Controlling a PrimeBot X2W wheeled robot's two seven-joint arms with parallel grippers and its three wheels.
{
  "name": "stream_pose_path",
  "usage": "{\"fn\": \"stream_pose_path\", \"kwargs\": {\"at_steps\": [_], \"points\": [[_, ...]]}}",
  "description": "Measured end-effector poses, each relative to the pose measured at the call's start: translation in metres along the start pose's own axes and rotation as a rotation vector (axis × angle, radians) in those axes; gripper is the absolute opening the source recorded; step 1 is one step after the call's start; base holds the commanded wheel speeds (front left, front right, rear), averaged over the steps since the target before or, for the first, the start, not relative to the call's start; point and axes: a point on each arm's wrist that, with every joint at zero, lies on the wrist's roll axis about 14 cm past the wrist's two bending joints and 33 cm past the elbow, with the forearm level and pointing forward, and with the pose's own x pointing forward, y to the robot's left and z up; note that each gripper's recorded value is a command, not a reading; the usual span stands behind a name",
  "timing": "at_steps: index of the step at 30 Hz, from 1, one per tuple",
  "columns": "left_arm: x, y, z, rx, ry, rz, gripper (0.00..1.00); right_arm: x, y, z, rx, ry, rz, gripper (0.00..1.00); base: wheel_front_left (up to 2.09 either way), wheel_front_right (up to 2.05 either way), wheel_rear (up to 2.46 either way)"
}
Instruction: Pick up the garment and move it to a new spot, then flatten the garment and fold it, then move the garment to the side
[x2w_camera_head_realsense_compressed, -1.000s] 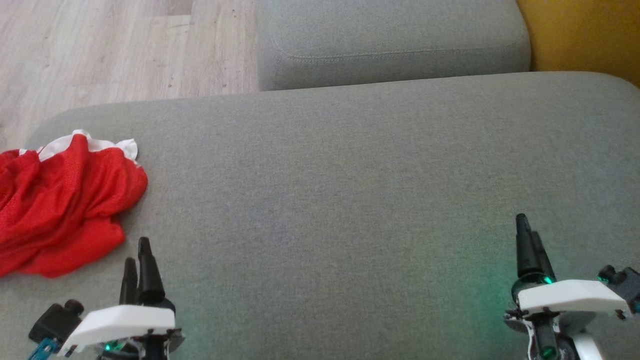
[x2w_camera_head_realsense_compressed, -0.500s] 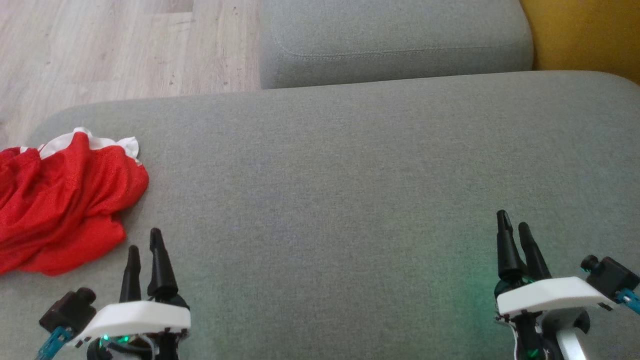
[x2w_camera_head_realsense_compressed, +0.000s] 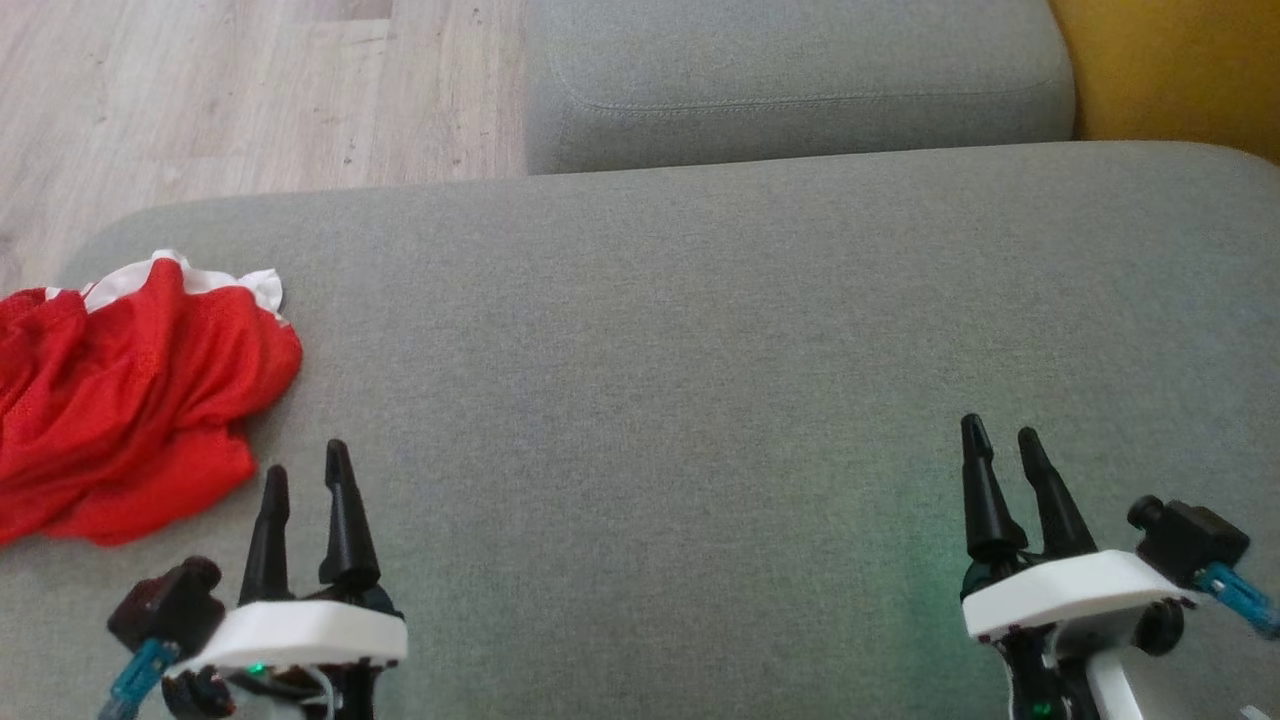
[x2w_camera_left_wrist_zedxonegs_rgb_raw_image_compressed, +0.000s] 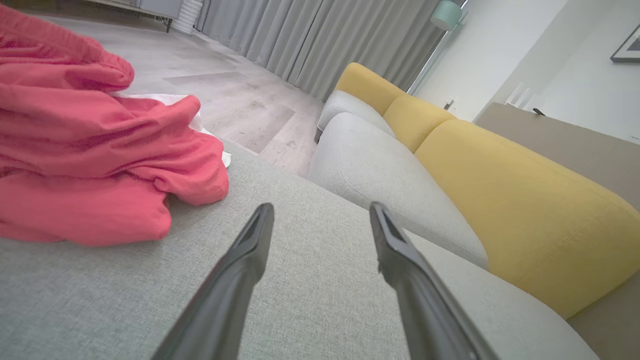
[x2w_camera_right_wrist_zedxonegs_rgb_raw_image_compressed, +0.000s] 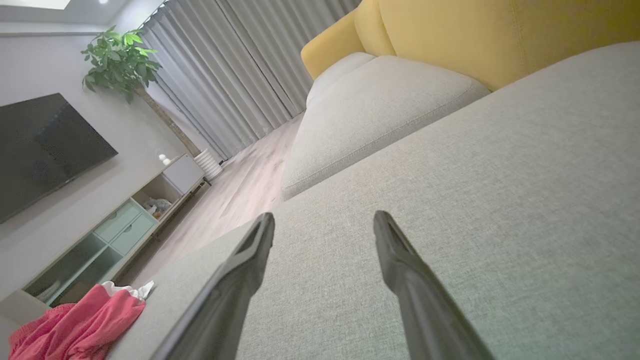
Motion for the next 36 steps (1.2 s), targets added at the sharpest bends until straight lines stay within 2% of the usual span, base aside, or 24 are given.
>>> {"fn": "stream_pose_path", "kwargs": {"at_steps": [36], "points": [[-0.002, -0.038, 0.005, 0.480, -0.094, -0.168, 1.00, 0.006, 0.039, 0.003, -0.490, -0.058, 0.160, 1.00, 0.00, 0.00, 0.00]]}}
